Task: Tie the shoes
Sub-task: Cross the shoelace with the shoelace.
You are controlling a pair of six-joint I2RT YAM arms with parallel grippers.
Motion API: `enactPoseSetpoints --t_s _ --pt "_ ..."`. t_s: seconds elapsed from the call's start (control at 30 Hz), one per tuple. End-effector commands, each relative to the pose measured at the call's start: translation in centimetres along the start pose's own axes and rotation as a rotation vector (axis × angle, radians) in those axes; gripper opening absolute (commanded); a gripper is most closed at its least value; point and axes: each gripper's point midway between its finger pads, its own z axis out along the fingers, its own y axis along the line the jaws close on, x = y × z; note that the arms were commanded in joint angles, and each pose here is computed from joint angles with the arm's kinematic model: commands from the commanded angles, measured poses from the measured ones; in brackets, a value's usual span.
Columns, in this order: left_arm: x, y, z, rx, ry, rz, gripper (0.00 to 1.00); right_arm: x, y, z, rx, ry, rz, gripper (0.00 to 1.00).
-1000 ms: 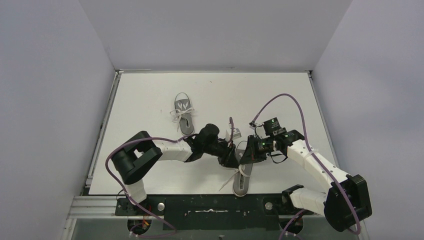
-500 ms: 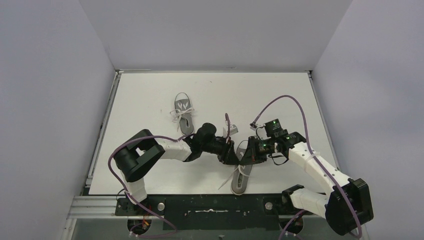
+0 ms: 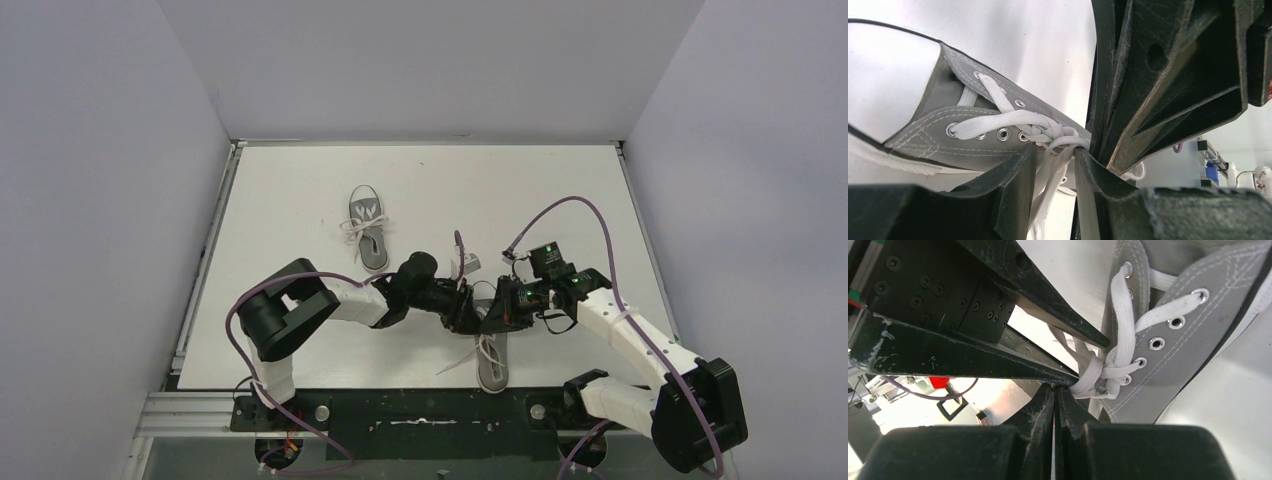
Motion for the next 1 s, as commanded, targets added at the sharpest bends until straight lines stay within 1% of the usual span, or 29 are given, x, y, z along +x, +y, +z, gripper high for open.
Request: enactPoseSetpoints --t_s 0.0,0.13,0.3,0.37,0.43,0.53,0.63,0.73,0.87,0.97 --pt "-1.5 -1.7 0.8 0.061 -0.057 0.075 0.32 -1.9 1.9 -0.3 -0.066 -0.095 -0.026 0.00" --pt "-1.2 -1.6 1.0 0.073 -0.060 0.089 0.32 -2.9 1.7 -0.3 -0.049 -0.164 0.011 0.00" --pt "-0.8 -1.3 1.1 0.081 -0.070 0.103 0.32 -2.9 1.1 -0.2 -0.003 -0.182 0.041 0.00" --pt "-0.7 -1.4 1.1 0.091 -0.075 0.104 0.32 -2.5 0.7 -0.3 0.017 -0.162 0.038 0.09" --pt "-0.6 -1.3 1.0 0.093 -0.080 0.105 0.32 -1.9 0.6 -0.5 0.026 -0.131 0.030 0.15" --pt "-0.2 -1.2 1.0 0.095 -0.075 0.104 0.32 -1.1 0.2 -1.3 0.057 -0.097 0.035 0.29" --pt "0.3 -1.1 0.8 0.094 -0.073 0.104 0.32 -0.9 -0.1 -2.3 0.097 -0.089 0.027 0.37" --pt "0.3 -1.1 0.7 0.094 -0.078 0.102 0.32 -1.2 -0.9 -3.4 0.131 -0.104 0.042 0.39" --pt "0.3 -1.1 0.7 0.094 -0.077 0.100 0.32 -1.4 -2.3 -4.3 0.184 -0.099 0.059 0.39" --pt "0.2 -1.2 0.7 0.095 -0.080 0.100 0.32 -1.4 -3.2 -4.4 0.205 -0.073 0.068 0.35"
